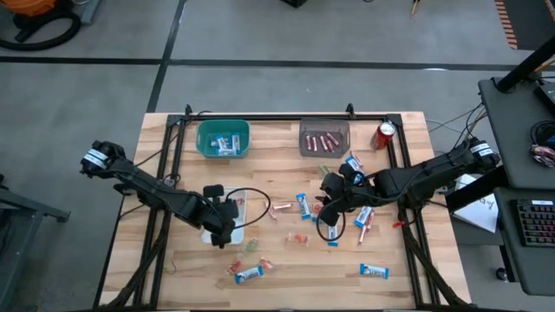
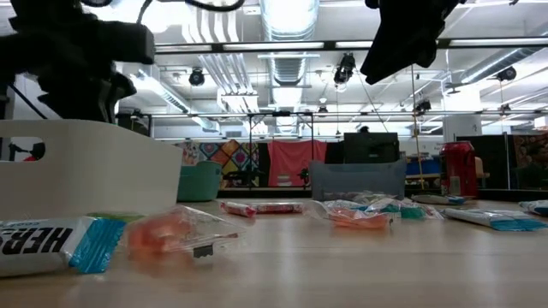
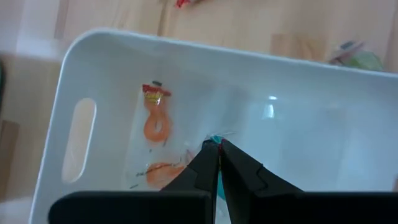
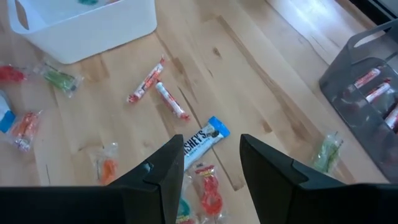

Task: Sort candy
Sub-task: Put the blue gummy candy into the white bin

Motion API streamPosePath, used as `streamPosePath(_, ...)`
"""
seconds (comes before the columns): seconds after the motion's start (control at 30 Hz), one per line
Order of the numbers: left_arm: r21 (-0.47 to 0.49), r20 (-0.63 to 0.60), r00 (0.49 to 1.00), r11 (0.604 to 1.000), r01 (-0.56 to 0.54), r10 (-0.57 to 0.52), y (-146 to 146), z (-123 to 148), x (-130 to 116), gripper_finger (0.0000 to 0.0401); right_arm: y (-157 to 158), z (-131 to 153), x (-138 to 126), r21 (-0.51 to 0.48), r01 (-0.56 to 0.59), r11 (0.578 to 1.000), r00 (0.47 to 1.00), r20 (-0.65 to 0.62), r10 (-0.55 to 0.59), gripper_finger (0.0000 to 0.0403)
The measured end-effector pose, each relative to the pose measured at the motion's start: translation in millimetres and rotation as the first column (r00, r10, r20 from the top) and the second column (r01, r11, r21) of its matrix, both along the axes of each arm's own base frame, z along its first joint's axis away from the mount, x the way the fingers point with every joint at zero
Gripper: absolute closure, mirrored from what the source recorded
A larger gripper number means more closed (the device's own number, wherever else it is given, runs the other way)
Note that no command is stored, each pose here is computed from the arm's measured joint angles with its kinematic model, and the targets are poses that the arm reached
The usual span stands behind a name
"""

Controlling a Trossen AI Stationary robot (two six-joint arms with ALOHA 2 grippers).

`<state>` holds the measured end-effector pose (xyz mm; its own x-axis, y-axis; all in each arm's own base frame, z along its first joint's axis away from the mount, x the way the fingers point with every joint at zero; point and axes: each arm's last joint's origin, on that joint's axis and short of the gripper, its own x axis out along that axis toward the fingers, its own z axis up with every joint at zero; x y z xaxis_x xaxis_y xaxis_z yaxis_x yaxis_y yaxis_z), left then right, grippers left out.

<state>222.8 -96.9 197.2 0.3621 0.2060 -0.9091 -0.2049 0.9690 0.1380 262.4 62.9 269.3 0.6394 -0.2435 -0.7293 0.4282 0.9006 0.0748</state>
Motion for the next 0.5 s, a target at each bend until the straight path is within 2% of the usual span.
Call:
streamPosePath(0.23,0.02,0.013,0.999,0.999,-0.032,0.031,1.3,-1.2,-0.9,0.0398,0.2,-3.7,1.1,0.005,0.001,1.0,1.0,0.018,-0.001,0.0255)
streamPosePath(0.5,0.022,0.015,0.999,0.999,-0.03,0.029,1.1,-0.1,-0.4,0.0352,0.0,-5.8,0.5,0.021,0.021,1.0,1.0,0.018,-0.021,0.0255)
